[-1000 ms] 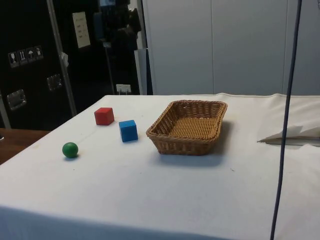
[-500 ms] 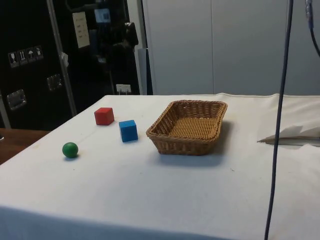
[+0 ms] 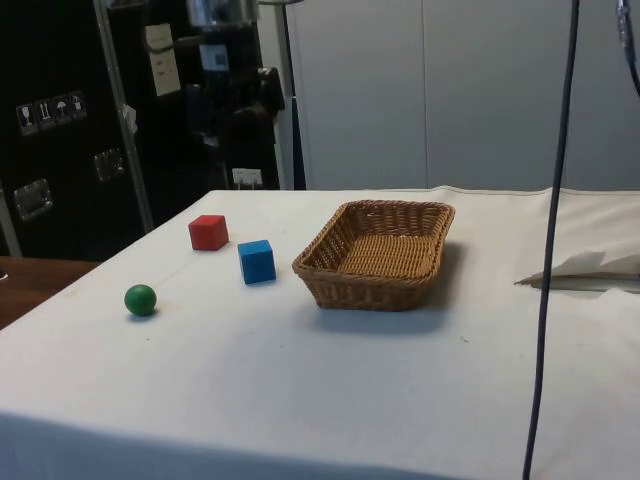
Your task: Place all non-red objects into the basket.
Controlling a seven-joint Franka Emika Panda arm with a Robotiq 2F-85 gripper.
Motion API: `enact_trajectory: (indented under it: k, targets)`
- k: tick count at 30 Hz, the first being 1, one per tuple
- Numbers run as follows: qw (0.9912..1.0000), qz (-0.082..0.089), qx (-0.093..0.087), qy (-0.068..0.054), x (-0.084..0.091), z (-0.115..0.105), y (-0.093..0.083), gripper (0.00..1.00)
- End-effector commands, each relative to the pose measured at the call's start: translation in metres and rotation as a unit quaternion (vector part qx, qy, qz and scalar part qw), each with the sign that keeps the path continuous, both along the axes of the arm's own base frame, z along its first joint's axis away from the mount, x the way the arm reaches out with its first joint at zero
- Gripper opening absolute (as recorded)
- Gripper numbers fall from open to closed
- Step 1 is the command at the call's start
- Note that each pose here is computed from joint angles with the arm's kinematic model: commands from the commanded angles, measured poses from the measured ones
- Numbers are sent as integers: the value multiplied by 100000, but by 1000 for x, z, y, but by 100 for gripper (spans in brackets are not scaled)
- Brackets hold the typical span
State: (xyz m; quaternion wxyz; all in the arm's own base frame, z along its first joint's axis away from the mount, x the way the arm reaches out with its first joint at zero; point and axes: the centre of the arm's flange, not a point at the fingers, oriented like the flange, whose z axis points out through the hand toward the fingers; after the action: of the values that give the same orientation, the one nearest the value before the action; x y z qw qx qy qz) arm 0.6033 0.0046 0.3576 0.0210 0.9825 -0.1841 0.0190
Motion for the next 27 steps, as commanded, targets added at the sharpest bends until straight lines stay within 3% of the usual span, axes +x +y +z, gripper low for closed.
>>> enact_trajectory:
  k: [1,2,10,16,18,26,27]
  targets:
    - [99999,-326,-66,170,0,-2,-3,100]
    - [99997,-651,202,-201,0,-4,-6,100]
    - [99983,-1806,230,381,1,-20,-13,100]
    - [99894,-4304,1604,-341,8,-49,-20,100]
    - [99904,-4221,1127,-152,8,-50,-20,100]
    - [99728,-6879,2575,-536,19,-75,-20,100]
    - [99765,-6501,2160,-272,18,-74,-20,100]
